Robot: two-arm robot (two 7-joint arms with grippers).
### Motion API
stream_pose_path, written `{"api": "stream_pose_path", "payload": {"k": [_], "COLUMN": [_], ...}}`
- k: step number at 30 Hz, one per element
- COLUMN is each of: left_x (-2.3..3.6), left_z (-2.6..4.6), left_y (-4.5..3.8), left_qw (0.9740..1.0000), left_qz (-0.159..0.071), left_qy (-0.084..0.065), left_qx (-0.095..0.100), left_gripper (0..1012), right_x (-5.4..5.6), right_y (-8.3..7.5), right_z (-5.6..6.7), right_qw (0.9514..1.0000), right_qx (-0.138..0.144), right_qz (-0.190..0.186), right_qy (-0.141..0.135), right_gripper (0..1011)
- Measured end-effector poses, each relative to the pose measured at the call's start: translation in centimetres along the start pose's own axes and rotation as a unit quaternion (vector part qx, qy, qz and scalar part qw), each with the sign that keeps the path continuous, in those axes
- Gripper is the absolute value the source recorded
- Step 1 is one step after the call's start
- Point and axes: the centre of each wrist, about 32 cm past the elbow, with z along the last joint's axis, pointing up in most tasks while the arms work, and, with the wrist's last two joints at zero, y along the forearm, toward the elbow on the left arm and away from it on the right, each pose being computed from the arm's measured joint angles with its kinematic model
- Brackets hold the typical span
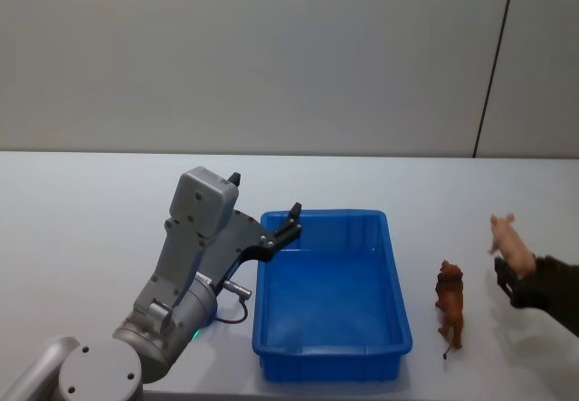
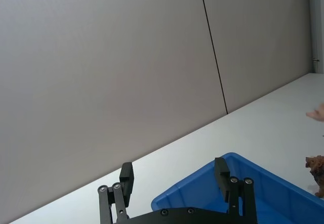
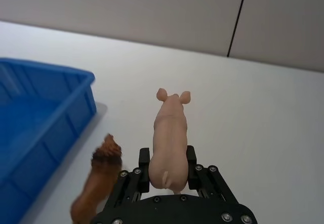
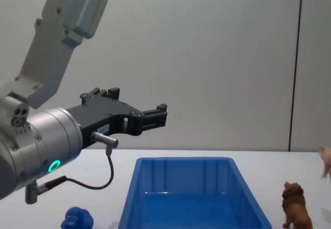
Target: Pick up the two dolls from the table and place them into the box.
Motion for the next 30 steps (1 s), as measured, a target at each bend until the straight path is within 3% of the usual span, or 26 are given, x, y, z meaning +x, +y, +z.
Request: {"api": "stream_pose_path", "payload": {"k": [5, 15, 22, 30], "left_x": [0.0, 0.0, 0.0, 0.0], "left_z": [0.0, 0.0, 0.0, 0.0], "left_y": [0.0, 0.0, 0.0, 0.0], "left_qw": [1.0, 1.0, 1.0, 1.0], "left_qz": [0.0, 0.0, 0.0, 0.0], "left_qy": [0.0, 0.0, 0.0, 0.0], "left_qx": [0.0, 0.0, 0.0, 0.0], "left_gripper": [1002, 1002, 1002, 1002], "right_x": [-0.7, -2.7, -4.5, -7.1], "right_y": [-0.2, -0.5, -0.5, -0.1], "right_z": [1.3, 3.4, 4.5, 5.4], "right_qw": [0.9991, 0.9947, 0.9915, 0.9884], "right_qx": [0.038, 0.072, 0.064, 0.035], "right_qz": [0.021, 0.073, 0.113, 0.148], "right_qy": [0.001, -0.002, -0.006, -0.012], "right_gripper": [382, 382, 382, 382]}}
